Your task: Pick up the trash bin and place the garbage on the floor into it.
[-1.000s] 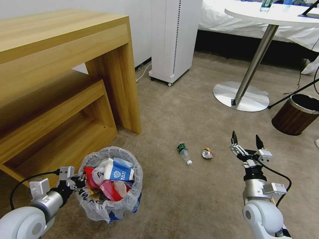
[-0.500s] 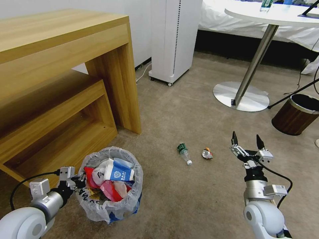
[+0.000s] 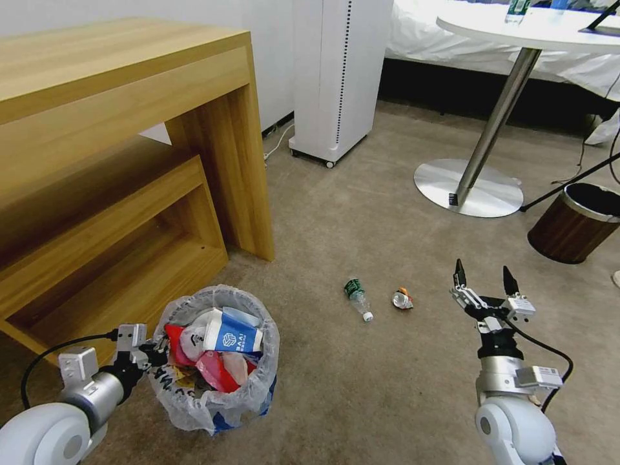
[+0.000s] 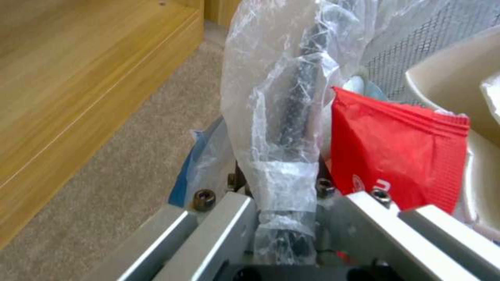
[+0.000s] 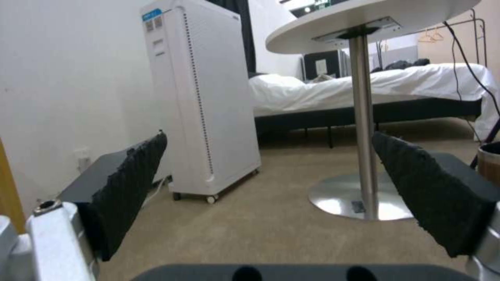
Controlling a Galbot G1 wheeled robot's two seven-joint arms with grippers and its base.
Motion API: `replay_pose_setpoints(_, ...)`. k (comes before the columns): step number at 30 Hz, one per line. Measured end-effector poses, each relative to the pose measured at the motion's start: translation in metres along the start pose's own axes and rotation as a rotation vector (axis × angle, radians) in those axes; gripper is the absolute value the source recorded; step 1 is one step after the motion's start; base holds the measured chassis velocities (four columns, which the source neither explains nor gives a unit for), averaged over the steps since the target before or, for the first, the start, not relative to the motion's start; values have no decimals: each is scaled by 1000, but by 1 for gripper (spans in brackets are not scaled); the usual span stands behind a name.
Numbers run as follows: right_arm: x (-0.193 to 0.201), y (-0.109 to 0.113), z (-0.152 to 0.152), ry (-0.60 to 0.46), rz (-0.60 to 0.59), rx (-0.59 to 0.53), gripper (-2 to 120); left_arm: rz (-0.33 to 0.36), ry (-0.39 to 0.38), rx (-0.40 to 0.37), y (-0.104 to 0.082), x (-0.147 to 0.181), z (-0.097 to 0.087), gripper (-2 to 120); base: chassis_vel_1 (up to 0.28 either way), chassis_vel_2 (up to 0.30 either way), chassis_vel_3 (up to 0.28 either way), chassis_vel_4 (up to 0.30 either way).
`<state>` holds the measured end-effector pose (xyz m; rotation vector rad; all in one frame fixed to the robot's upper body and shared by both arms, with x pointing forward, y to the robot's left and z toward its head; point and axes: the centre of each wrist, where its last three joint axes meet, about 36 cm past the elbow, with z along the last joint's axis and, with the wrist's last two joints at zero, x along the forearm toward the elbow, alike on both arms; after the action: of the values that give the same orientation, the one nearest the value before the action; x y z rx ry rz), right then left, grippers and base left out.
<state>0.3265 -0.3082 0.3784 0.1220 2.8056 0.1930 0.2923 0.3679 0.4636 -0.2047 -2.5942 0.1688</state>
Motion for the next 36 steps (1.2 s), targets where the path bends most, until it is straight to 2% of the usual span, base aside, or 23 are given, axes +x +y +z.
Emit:
replay_pose_setpoints(13, -2, -1, 1, -3, -4, -9, 100, 1, -7, 4, -1, 0, 0, 0, -84, 76, 95, -64)
replay_pose_setpoints(36, -2, -1, 5, -8, -14, -17, 100, -7, -4, 2, 0, -1, 2, 0, -19, -15, -13, -20)
